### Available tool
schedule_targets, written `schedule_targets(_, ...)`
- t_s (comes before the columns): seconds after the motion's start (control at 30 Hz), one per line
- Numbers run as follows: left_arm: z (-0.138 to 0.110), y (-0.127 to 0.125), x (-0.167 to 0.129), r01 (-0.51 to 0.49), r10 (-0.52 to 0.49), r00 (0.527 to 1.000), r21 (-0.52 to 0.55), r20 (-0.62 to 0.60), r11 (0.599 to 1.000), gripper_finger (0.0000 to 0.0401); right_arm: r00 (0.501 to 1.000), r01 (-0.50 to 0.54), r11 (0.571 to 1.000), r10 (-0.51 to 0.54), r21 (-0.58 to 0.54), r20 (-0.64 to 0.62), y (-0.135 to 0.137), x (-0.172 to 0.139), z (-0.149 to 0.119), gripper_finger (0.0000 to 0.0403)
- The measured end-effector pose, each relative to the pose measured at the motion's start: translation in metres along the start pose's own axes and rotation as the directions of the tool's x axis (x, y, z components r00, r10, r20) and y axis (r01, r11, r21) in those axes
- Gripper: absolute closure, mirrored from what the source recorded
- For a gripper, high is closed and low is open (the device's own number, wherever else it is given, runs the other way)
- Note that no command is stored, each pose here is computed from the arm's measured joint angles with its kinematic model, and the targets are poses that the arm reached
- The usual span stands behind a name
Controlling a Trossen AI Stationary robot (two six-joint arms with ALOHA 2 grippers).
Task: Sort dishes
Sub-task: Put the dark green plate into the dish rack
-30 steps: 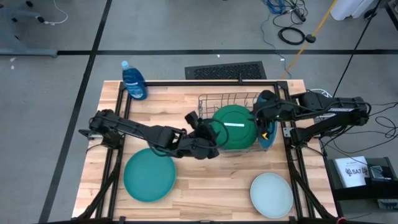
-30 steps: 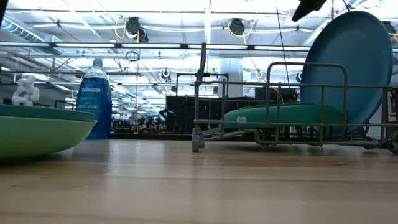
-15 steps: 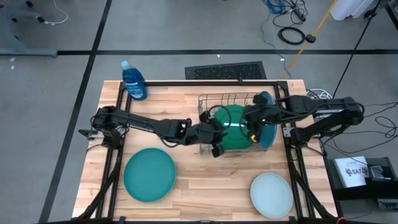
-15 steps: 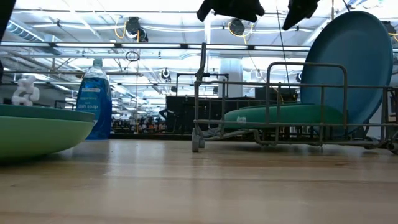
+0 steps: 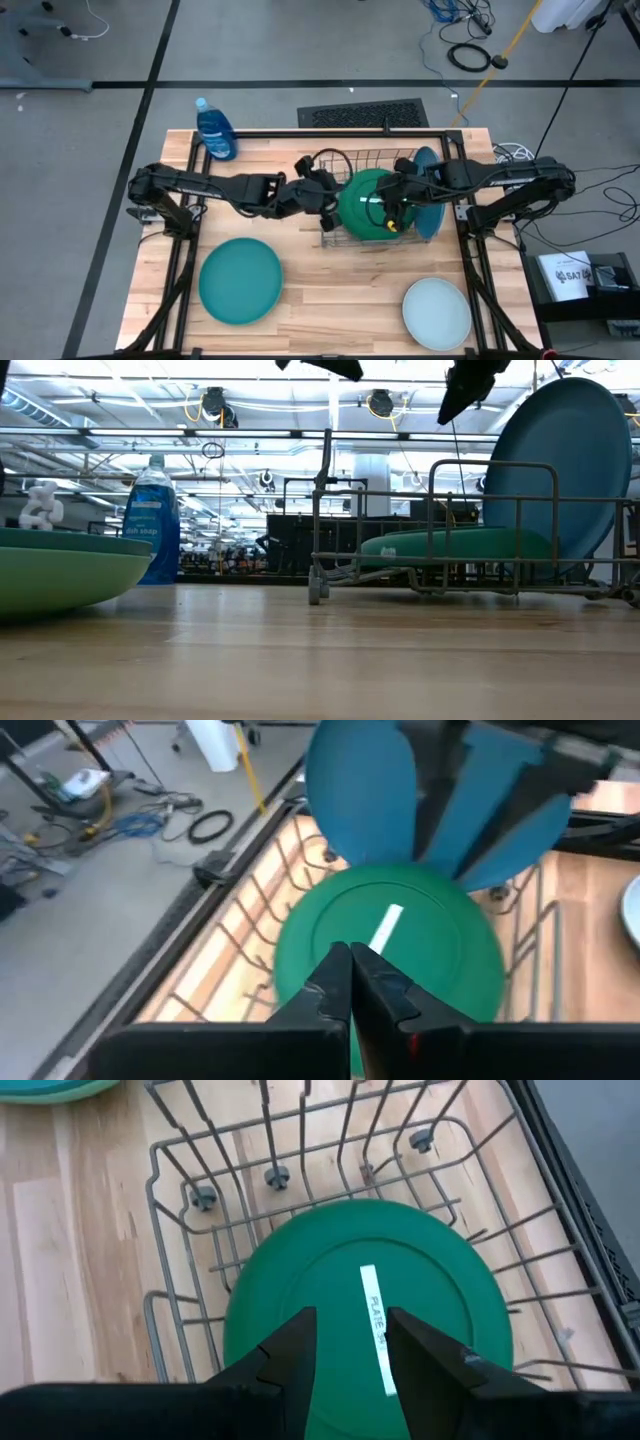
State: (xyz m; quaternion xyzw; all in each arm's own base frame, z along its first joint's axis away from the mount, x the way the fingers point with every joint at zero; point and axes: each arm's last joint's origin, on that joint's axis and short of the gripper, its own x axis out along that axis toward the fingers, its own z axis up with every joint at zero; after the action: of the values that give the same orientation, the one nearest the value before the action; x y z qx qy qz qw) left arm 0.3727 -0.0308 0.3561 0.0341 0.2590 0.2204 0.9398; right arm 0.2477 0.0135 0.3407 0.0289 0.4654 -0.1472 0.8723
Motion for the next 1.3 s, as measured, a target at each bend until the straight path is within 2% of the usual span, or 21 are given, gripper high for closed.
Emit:
schedule_targets(0.13,-0.006,0.007,-0.009,0.012,-0.011,0.998,-0.010,0.064,1.000,0.0399,1.000,0.005,1.000,-0.005,-0.013,-0.023,0.007,0.013,0.004,0.0287)
schedule_targets(0.23,-0.018,0.016,-0.011,0.070,-0.064,0.991,-0.046,0.122,0.997,0.0400,0.999,0.014,1.000,-0.014,-0.014,-0.047,0.010,0.021,0.005,0.0286)
schedule_targets(0.47,-0.062,0.033,-0.007,0.218,-0.184,0.957,-0.141,0.225,0.966,0.0400,0.996,0.036,0.999,-0.034,0.024,-0.085,0.001,0.036,0.009,0.0286)
schedule_targets(0.67,-0.088,0.041,-0.002,0.231,-0.184,0.956,-0.200,0.229,0.952,0.0401,0.985,-0.105,0.994,0.107,0.020,-0.135,0.004,0.064,0.017,0.0286)
schedule_targets(0.8,-0.093,0.040,0.000,0.246,-0.195,0.950,-0.201,0.246,0.948,0.0401,0.976,-0.120,0.993,0.121,0.015,-0.181,0.009,0.087,0.019,0.0274)
schedule_targets(0.97,-0.093,0.040,0.000,0.253,-0.203,0.947,-0.187,0.249,0.949,0.0401,0.955,-0.059,0.997,0.070,0.046,-0.290,0.013,0.115,0.013,0.0248)
schedule_targets(1.07,-0.093,0.040,0.000,0.249,-0.202,0.947,-0.174,0.250,0.953,0.0401,0.936,-0.037,0.998,0.054,0.055,-0.348,0.015,0.129,0.008,0.0249)
schedule_targets(1.3,-0.093,0.041,0.000,0.245,-0.199,0.948,-0.168,0.250,0.955,0.0401,0.916,-0.017,0.998,0.042,0.064,-0.398,0.019,0.147,0.004,0.0269)
